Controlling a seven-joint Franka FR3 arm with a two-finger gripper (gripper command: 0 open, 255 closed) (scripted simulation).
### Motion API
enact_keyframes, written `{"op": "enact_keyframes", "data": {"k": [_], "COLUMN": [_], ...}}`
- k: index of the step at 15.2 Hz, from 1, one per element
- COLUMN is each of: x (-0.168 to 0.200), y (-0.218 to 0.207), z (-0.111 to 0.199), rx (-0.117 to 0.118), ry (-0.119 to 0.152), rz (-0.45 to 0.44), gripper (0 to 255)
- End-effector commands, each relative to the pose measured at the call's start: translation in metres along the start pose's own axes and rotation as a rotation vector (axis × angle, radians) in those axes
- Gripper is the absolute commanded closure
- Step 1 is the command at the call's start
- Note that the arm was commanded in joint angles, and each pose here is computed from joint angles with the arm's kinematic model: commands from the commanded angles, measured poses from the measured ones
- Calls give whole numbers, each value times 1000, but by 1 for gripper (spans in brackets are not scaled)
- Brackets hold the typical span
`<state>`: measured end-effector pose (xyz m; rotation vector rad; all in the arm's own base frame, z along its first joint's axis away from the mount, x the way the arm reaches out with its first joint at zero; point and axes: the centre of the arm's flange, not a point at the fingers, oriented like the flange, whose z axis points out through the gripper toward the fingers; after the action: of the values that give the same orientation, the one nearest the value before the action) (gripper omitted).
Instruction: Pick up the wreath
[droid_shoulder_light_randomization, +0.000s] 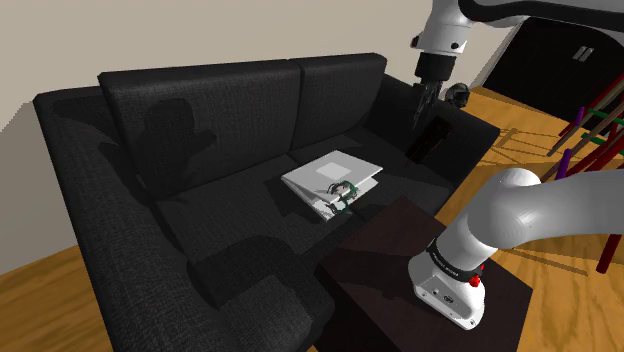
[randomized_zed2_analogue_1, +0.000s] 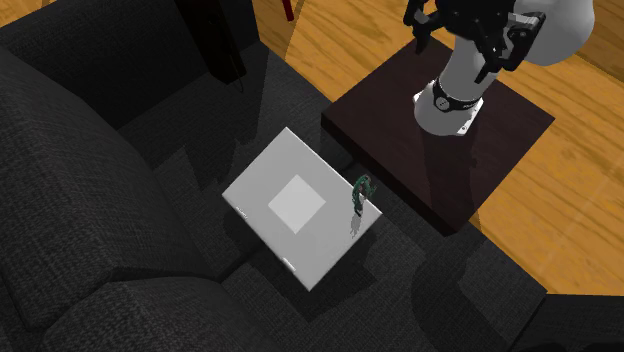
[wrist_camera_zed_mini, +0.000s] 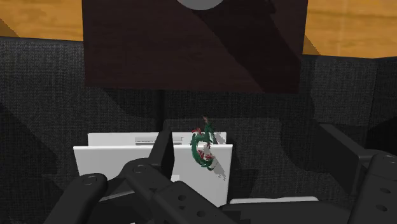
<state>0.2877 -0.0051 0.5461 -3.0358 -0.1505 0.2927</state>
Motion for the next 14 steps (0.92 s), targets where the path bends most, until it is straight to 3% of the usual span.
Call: {"op": "enact_keyframes", "data": {"k": [1,14], "x": [0,96], "y": [0,12], "z": [0,136], "rx": [0,-75], "ry": [0,42], "rz": [0,-228], "gripper": [0,0]}}
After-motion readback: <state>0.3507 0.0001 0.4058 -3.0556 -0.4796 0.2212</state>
